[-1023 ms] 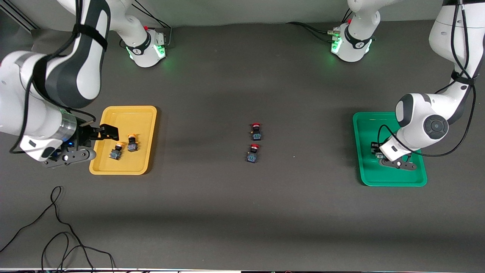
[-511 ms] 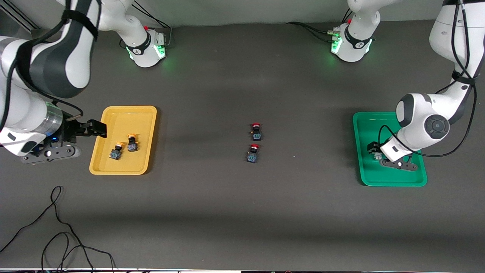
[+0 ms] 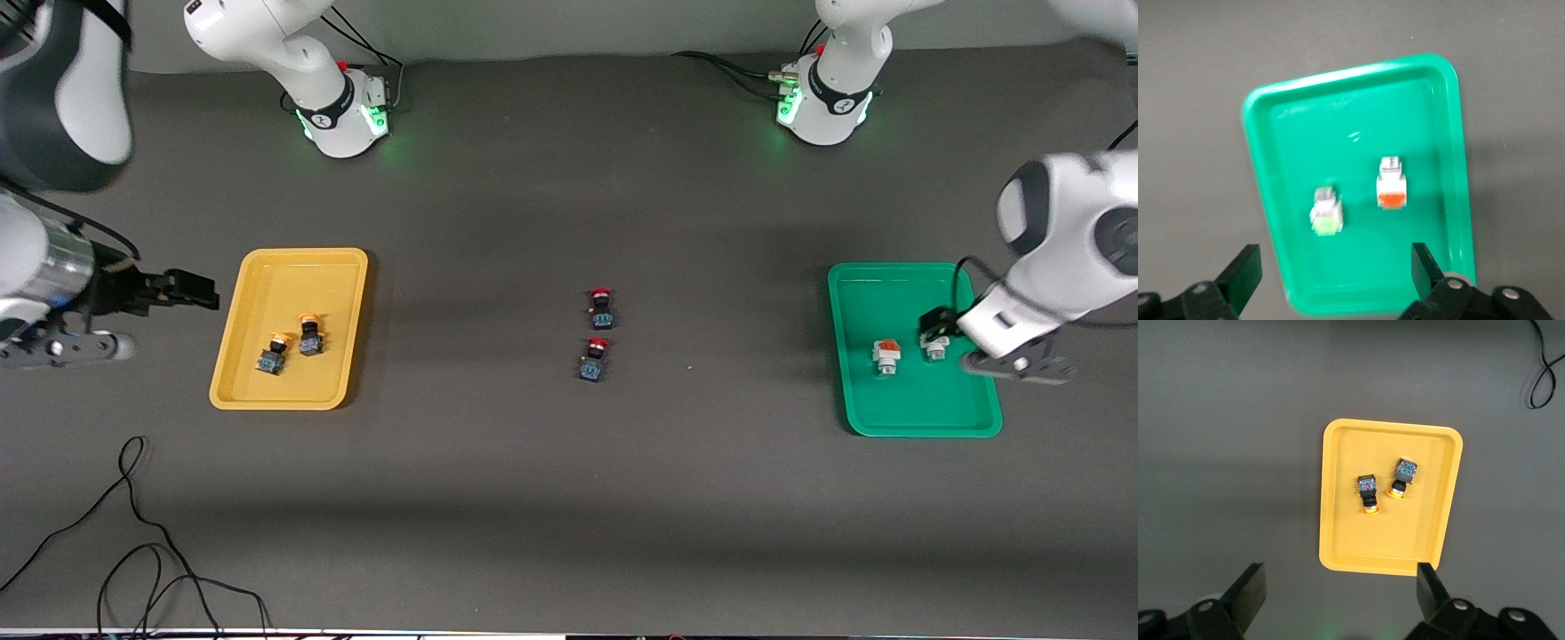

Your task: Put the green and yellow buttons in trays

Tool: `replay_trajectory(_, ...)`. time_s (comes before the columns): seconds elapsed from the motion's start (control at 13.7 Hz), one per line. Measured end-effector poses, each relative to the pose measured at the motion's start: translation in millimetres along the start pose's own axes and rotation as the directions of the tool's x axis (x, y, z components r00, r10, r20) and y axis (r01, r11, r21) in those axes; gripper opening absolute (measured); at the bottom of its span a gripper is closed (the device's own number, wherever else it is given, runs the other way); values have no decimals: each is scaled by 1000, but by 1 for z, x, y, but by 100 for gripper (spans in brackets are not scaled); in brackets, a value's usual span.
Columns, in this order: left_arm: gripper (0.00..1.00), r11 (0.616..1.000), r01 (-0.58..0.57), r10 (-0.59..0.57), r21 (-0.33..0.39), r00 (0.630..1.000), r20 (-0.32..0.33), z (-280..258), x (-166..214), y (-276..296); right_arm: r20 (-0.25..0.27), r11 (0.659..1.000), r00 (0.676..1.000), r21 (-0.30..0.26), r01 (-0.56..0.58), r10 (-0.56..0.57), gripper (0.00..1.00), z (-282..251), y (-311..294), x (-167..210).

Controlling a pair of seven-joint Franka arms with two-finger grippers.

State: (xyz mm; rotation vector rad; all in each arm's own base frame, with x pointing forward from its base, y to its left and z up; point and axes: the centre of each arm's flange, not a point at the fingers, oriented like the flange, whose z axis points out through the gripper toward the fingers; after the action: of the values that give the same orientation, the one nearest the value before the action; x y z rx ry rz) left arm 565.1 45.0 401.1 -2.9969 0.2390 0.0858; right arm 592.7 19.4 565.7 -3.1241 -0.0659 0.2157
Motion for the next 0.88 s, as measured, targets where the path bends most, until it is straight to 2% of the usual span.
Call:
replay_trajectory(0.22,100,999,21,-19,-38,997,73,-80,-9,8,-13,1000,1000,24,-9,10,100,-9,17,-18)
replay_trajectory(0.44,100,999,15,-11,-49,996,89,-144,-11,14,-34,998,999,44,-39,41,100,-7,40,-33)
replay_trajectory(0.66,100,998,-13,18,-54,995,94,-180,-13,30,-46,998,998,29,-50,51,100,-9,48,-41)
replay_trajectory(0.88,100,998,-41,47,-57,993,104,-187,-11,46,-54,998,997,25,-54,56,100,-13,50,-44)
